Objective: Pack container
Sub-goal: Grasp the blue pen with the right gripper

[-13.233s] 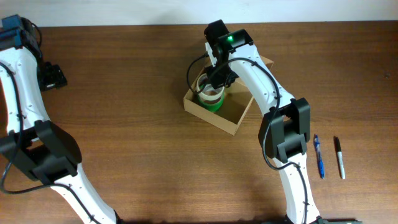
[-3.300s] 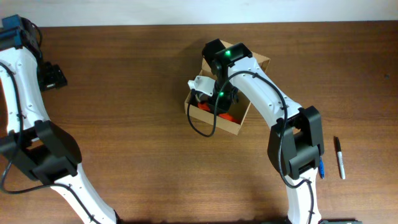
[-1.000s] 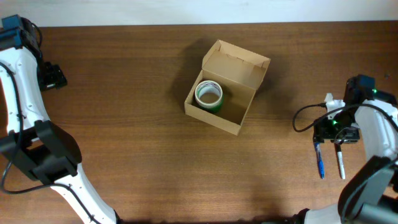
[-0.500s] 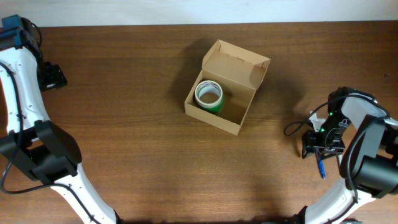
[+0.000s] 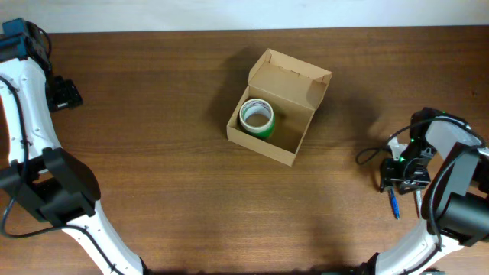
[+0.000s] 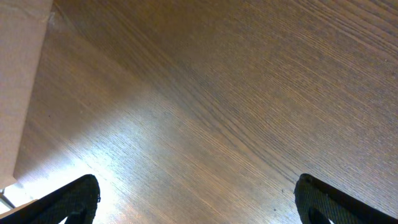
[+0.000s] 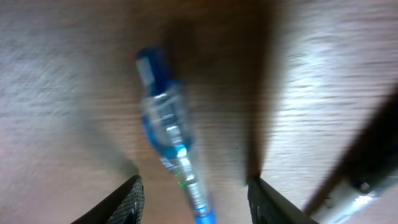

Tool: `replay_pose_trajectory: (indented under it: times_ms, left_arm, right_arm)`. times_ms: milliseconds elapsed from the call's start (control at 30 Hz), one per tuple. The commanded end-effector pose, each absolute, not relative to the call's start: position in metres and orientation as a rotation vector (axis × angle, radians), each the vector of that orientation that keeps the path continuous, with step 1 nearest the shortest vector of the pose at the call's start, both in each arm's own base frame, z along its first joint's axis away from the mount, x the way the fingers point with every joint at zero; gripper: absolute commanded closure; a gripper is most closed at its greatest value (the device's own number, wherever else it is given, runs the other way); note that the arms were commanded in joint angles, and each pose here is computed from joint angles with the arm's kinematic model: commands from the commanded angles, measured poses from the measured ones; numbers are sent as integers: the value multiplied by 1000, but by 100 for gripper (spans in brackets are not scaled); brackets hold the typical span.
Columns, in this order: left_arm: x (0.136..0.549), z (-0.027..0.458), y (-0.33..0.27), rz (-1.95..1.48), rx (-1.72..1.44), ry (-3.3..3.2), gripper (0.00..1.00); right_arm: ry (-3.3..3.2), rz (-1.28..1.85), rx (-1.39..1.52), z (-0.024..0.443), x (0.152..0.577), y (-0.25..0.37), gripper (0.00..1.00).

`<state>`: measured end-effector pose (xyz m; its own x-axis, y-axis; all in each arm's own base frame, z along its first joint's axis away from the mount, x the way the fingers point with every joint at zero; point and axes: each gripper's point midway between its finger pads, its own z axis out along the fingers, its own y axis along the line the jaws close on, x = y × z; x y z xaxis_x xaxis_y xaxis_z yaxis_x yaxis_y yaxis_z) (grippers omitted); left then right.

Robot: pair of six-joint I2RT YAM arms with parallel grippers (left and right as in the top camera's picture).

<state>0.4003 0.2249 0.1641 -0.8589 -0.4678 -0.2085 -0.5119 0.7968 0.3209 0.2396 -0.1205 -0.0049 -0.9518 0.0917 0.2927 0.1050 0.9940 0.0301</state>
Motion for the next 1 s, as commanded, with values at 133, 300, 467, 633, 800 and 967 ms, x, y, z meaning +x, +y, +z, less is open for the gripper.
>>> replay_pose_trajectory:
  times_ms: [133, 300, 467, 633, 800, 967]
  left_arm:
    - [398, 160, 227, 573, -779, 2879, 0]
    - [398, 160, 227, 573, -779, 2879, 0]
    - [398, 160, 227, 573, -779, 2879, 0]
    - [398, 160, 227, 574, -779, 2879, 0]
    - [398, 160, 227, 573, -779, 2879, 0]
    - [398, 160, 227, 574, -779, 2879, 0]
  right_arm:
    - [-2923, -26, -169, -19, 257, -135, 53]
    - [-2921, -29, -149, -19, 257, -135, 56]
    - [-2908, -38, -146, -18, 253, -133, 66]
    - [-2904, -40, -147, -19, 252, -132, 79]
    - [-2906, -38, -149, -19, 253, -132, 94]
    - [-2907, -36, -162, -19, 253, -133, 96]
